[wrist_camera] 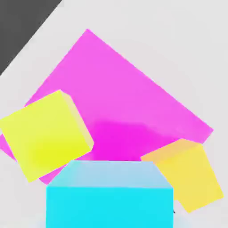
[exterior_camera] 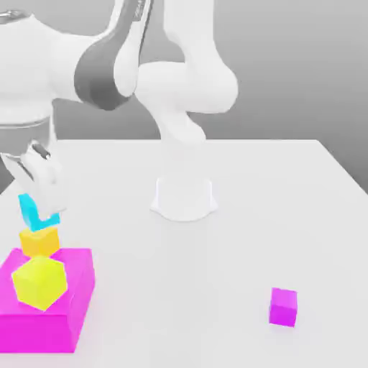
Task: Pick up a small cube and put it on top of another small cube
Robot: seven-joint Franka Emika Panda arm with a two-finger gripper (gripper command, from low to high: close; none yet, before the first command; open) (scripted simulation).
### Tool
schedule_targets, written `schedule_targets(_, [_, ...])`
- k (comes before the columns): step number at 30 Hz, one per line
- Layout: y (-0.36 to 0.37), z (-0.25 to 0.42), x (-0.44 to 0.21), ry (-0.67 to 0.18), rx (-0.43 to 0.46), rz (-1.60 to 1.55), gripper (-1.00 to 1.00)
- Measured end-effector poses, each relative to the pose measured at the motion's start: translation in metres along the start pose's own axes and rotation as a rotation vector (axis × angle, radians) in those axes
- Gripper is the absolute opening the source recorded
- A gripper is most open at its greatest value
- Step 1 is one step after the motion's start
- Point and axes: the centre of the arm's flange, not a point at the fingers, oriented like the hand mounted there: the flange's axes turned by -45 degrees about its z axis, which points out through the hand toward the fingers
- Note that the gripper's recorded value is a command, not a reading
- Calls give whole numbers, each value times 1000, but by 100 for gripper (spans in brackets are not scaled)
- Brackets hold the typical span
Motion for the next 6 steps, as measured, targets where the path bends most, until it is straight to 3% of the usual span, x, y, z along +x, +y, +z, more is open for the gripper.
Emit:
schedule_targets(2, [7, 24, 1, -2, 4, 24, -100])
schedule_targets(3, [9, 36, 0, -1, 4, 29, 100])
schedule_targets(6, [9, 36, 0, -1, 4, 29, 100])
